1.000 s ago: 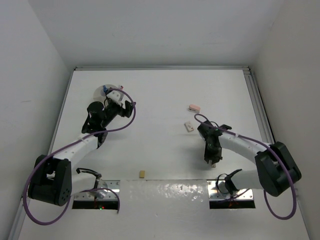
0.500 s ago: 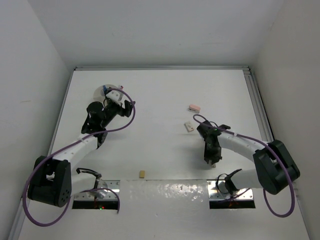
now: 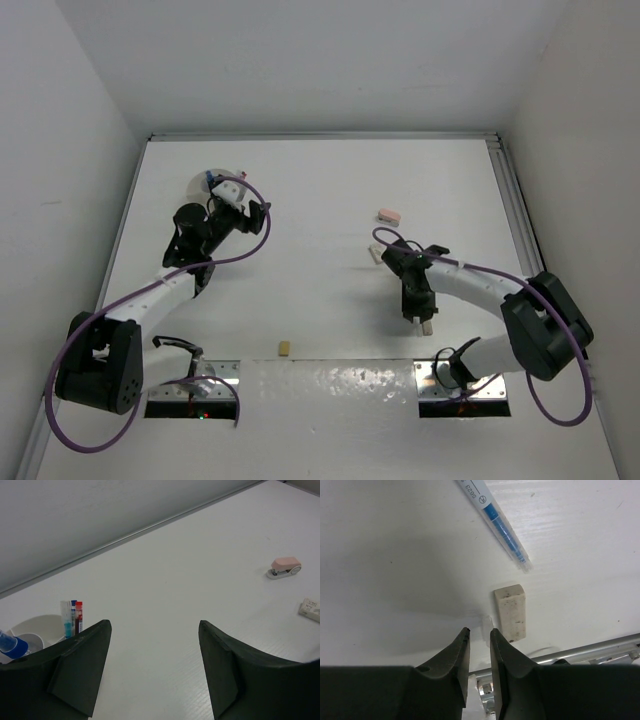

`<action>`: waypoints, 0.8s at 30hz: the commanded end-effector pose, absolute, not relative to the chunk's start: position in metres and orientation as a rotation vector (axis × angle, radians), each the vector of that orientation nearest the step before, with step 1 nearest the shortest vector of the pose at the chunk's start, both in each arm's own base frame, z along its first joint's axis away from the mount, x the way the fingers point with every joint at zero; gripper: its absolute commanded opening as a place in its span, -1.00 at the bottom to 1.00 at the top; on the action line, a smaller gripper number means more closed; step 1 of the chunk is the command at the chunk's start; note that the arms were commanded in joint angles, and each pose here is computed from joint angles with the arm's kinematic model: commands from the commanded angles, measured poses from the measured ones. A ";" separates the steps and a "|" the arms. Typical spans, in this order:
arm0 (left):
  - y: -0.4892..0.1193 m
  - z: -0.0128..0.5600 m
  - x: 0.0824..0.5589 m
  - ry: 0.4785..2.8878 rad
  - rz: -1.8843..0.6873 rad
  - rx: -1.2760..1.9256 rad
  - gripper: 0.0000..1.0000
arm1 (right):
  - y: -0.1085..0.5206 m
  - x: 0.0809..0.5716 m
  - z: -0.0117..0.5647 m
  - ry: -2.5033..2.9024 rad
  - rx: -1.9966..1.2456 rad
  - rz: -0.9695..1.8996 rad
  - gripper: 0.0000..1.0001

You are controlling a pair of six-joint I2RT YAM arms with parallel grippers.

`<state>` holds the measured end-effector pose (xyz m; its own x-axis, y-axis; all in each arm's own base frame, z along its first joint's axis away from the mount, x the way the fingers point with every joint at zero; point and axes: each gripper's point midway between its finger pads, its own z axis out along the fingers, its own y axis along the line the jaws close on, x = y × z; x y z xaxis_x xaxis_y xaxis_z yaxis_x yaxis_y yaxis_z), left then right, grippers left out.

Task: Sort the stationery into containers
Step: Pick up the pen cap at the corner of the board.

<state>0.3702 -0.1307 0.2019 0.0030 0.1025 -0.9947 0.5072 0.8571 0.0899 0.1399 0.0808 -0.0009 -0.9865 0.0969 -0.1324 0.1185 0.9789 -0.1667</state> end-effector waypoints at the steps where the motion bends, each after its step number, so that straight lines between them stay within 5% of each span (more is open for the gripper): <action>1: -0.134 0.216 0.369 1.500 -0.344 0.491 0.37 | 0.079 0.145 0.004 2.978 0.175 -0.294 -0.55; 16: -0.133 0.217 0.369 1.503 -0.339 0.486 0.37 | 0.070 0.117 -0.025 3.055 0.245 -0.242 -0.60; 20: -0.132 0.218 0.370 1.503 -0.336 0.485 0.37 | 0.078 0.118 -0.027 3.062 0.213 -0.172 -0.82; 21: -0.133 0.217 0.369 1.503 -0.339 0.486 0.37 | 0.080 0.119 -0.027 3.059 0.204 -0.158 -1.00; 24: -0.135 0.220 0.368 1.495 -0.354 0.489 0.37 | 0.088 0.135 -0.018 2.999 0.052 -0.104 -1.00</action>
<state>0.3707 -0.1297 0.2017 0.0019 0.1026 -0.9947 0.5017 0.8604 0.0897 0.1181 0.0733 -0.0161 -0.9925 0.1007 -0.0698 0.1093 0.9848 -0.1347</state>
